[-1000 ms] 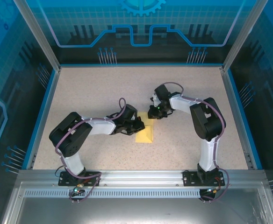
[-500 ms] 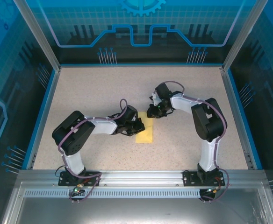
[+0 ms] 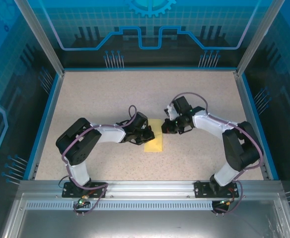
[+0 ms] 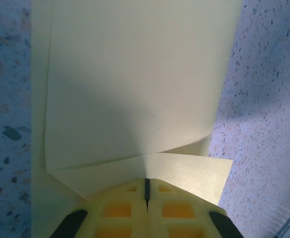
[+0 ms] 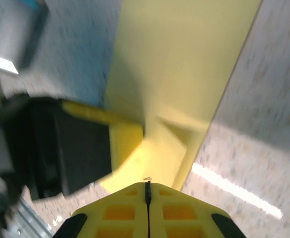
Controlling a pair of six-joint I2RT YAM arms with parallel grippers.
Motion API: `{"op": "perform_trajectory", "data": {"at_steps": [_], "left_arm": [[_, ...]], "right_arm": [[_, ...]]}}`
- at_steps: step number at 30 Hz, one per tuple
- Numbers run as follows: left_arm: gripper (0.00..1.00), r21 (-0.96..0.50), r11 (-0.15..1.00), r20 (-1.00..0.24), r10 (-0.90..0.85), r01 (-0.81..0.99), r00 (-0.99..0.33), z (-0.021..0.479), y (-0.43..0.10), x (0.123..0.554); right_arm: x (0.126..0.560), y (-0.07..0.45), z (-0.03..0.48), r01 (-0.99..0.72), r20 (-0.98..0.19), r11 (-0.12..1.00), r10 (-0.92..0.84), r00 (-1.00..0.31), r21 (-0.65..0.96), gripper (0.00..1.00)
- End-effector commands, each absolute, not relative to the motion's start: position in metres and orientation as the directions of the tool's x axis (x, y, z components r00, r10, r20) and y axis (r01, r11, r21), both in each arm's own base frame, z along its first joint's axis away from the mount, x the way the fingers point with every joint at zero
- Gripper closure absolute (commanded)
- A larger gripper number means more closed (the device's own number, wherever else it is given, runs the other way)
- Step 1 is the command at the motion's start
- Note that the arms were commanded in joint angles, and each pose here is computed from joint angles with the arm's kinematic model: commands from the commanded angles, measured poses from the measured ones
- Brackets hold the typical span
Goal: Fold a paper plane with a square sheet of paper (pick it up from the middle)
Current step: Fold the triangle a second time at the center of the table.
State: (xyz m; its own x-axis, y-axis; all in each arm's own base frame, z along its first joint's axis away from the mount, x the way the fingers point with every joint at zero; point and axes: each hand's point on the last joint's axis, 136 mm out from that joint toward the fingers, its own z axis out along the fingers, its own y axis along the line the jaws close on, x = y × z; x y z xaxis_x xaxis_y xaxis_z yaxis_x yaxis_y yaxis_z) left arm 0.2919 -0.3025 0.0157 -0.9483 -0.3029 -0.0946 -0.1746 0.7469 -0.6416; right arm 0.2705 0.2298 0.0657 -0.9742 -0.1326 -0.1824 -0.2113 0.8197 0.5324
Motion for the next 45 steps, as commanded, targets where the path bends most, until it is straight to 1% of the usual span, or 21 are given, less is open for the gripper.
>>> {"op": "perform_trajectory", "data": {"at_steps": [1,5,12,23,45], "left_arm": [[0.97,-0.584,0.786,-0.064,-0.296,-0.205,-0.953,-0.004,-0.295,0.278],[0.97,-0.577,0.788,-0.060,-0.304,-0.216,-0.951,-0.009,-0.291,0.274],[0.97,-0.561,0.795,-0.061,-0.315,-0.228,-0.947,-0.013,-0.285,0.270],[0.97,-0.517,0.817,-0.056,-0.332,-0.257,-0.942,-0.019,-0.276,0.268],[0.97,-0.485,0.830,-0.056,-0.342,-0.274,-0.938,-0.021,-0.272,0.269]], "right_arm": [[0.239,0.240,0.064,-0.220,-0.141,0.805,-0.170,-0.975,0.551,0.97],[0.220,0.255,0.054,-0.249,-0.117,0.806,-0.221,-0.968,0.537,0.99],[0.219,0.264,0.034,-0.257,-0.084,0.833,-0.249,-0.965,0.490,1.00],[0.222,0.252,0.020,-0.261,-0.065,0.878,-0.257,-0.964,0.401,1.00],[0.211,0.231,0.005,-0.281,-0.011,0.902,-0.294,-0.956,0.328,1.00]]}}
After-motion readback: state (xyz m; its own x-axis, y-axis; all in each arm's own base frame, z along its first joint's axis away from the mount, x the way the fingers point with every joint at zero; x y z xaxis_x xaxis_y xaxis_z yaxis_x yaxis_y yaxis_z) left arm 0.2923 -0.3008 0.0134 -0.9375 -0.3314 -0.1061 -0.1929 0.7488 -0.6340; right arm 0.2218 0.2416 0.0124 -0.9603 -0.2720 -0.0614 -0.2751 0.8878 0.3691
